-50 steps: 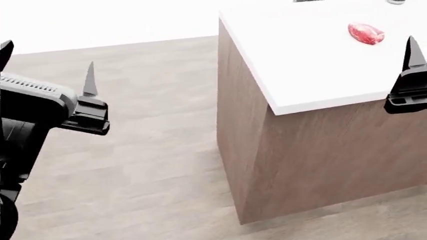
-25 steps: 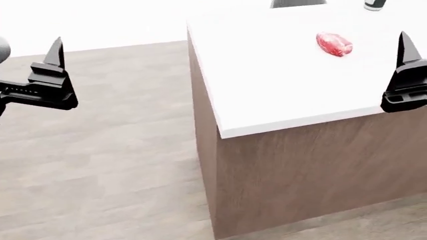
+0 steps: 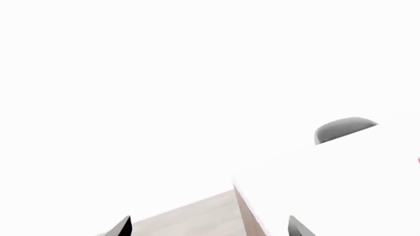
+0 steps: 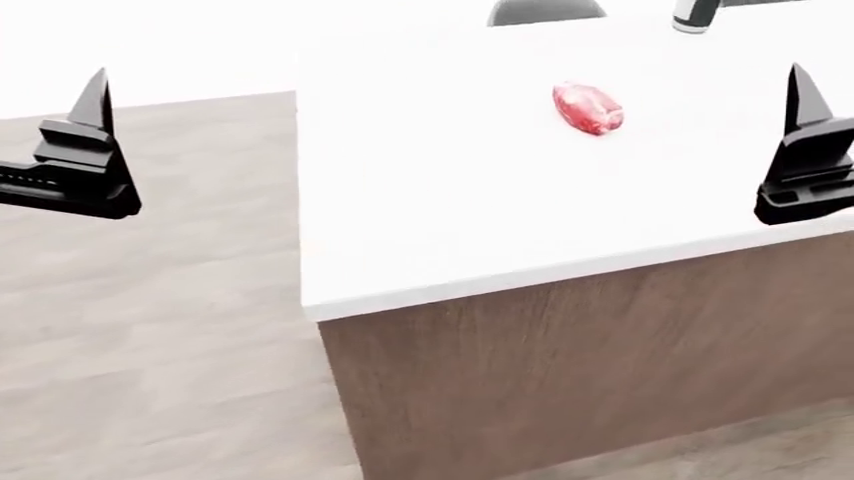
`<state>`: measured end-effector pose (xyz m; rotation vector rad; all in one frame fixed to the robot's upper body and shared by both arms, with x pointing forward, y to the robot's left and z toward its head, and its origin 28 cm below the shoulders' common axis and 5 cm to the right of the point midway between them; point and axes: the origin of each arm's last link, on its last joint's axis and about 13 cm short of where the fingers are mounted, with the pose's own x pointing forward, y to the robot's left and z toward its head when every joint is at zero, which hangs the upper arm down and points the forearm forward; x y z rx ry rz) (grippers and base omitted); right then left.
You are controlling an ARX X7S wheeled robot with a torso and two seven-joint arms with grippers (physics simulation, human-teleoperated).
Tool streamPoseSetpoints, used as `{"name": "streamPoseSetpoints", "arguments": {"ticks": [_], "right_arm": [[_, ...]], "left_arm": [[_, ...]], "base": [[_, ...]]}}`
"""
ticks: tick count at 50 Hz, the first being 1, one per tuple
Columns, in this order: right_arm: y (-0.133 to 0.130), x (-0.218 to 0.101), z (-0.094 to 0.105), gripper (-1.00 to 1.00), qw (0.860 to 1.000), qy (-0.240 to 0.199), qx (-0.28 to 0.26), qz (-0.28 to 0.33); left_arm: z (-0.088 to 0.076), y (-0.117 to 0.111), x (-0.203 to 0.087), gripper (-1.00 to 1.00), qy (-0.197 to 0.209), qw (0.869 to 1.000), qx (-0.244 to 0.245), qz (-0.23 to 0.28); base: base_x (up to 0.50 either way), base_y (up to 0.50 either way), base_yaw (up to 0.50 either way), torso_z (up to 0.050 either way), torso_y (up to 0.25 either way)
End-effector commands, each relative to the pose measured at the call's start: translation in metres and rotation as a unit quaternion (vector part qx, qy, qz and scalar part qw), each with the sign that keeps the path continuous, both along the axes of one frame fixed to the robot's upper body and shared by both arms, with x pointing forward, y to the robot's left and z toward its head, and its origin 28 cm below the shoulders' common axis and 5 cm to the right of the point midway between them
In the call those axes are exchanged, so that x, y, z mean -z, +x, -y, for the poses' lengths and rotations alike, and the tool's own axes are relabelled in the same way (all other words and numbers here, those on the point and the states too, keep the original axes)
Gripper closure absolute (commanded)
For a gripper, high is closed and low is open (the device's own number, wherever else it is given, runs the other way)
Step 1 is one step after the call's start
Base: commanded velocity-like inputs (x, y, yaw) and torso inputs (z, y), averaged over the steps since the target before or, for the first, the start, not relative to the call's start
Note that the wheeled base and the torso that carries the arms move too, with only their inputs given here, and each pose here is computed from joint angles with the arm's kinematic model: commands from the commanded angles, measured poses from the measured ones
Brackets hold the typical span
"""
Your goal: Pick the pork chop from the counter and place it in the cabinet.
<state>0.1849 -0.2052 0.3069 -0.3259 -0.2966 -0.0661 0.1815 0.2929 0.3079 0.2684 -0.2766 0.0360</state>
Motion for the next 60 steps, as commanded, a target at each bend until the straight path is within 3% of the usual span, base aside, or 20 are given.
{"name": "streamPoseSetpoints", "arguments": {"ticks": [1, 48, 54, 60], "right_arm": [[0.002, 0.005, 0.003, -1.00, 1.000, 0.003, 0.002, -0.005], [0.014, 0.015, -0.010, -1.00, 1.000, -0.004, -0.021, -0.023], [0.020, 0.017, -0.023, -1.00, 0.993, 0.053, -0.063, -0.090], [0.028, 0.022, -0.050, -1.00, 0.971, 0.092, -0.153, -0.161]], "left_arm": [[0.001, 0.001, 0.001, -1.00, 0.004, 1.000, -0.001, 0.001], [-0.007, 0.002, 0.008, -1.00, 0.000, 1.000, -0.014, -0.004], [-0.008, 0.004, 0.008, -1.00, -0.002, 1.000, -0.014, -0.006], [-0.009, 0.003, 0.008, -1.00, -0.006, 1.000, -0.011, -0.007]], "base": [[-0.47, -0.15, 0.00, 0.000, 0.000], [-0.39, -0.28, 0.00, 0.000, 0.002], [0.00, 0.00, 0.00, 0.000, 0.004], [0.00, 0.00, 0.00, 0.000, 0.000]]}}
